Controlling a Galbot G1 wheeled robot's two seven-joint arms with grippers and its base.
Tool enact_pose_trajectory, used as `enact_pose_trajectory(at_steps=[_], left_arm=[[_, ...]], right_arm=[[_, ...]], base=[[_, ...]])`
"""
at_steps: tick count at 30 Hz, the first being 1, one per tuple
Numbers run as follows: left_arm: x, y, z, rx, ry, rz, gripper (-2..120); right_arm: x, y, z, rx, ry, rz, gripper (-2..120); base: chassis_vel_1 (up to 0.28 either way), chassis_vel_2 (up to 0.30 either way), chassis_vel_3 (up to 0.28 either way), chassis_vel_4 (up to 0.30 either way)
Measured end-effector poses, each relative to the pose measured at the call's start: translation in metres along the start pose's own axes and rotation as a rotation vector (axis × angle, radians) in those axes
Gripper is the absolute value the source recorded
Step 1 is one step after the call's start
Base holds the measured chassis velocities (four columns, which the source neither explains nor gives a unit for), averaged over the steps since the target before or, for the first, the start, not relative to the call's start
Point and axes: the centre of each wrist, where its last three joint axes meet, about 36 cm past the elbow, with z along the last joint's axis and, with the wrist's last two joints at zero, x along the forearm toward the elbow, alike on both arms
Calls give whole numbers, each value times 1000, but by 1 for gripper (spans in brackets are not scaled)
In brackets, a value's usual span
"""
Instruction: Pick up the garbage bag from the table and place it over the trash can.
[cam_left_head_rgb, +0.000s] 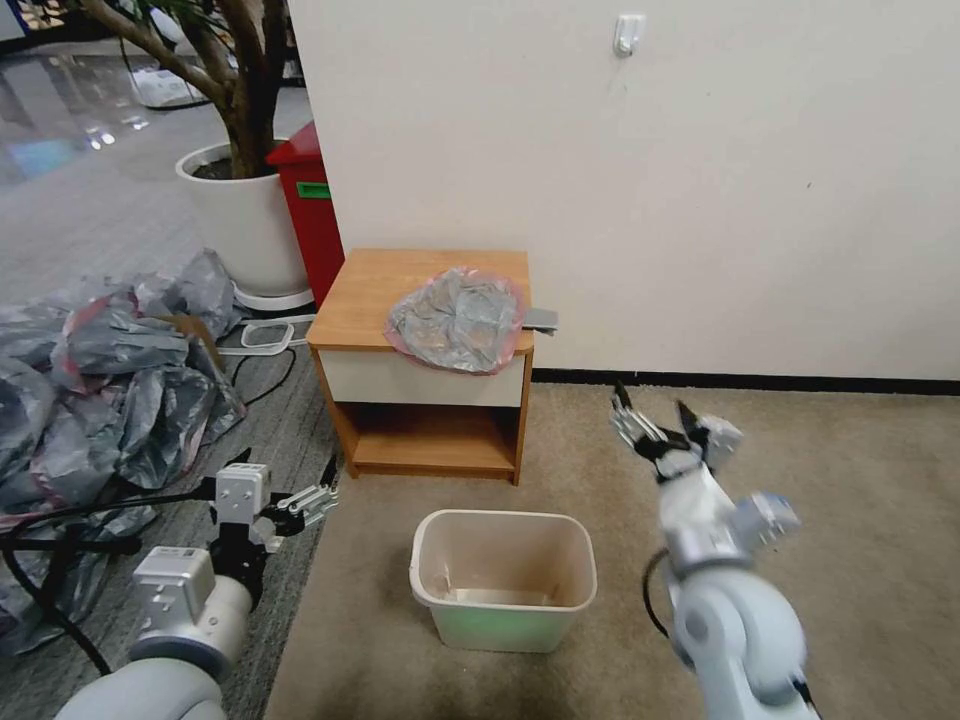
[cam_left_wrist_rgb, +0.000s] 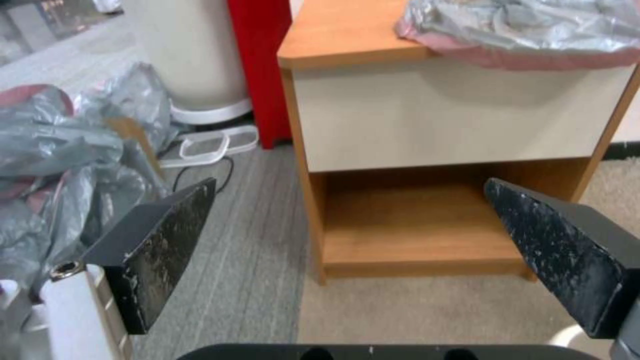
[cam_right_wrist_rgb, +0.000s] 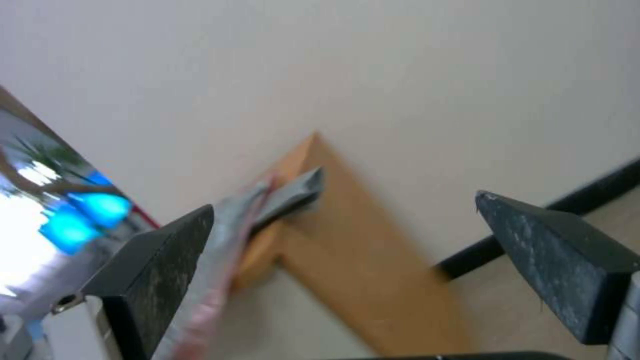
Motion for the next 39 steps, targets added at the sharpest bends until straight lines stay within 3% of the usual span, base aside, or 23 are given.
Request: enact_pose_trajectory(at_steps=[2, 4, 6, 11, 21, 31, 34, 39], left_arm=[[2, 0, 3, 1, 13, 0, 100], [2, 0, 3, 1, 16, -1, 100], [3, 1, 4, 1, 20, -9, 100], [3, 4, 4, -4, 19, -18, 100], [3, 4, 5, -6, 18, -16, 100], [3, 4, 4, -6, 15, -14, 100], [2, 4, 4, -5, 13, -12, 100], [1, 4, 3, -5, 6, -11, 100]], right_arm=[[-28, 1, 0, -228, 84, -46, 100], [-34, 2, 0, -281, 104, -58, 100], [-58, 5, -3, -457, 160, -101, 100], [-90, 8, -6, -563, 198, -129, 100], [-139, 0, 2, -593, 211, -86, 100], [-165, -9, 8, -613, 217, -52, 100], [-170, -9, 8, -613, 218, -52, 96], [-181, -8, 7, -613, 218, -48, 77]], base=[[0, 0, 0, 0], [0, 0, 0, 0], [0, 0, 0, 0], [0, 0, 0, 0], [0, 0, 0, 0], [0, 0, 0, 0], [0, 0, 0, 0], [0, 0, 0, 0]])
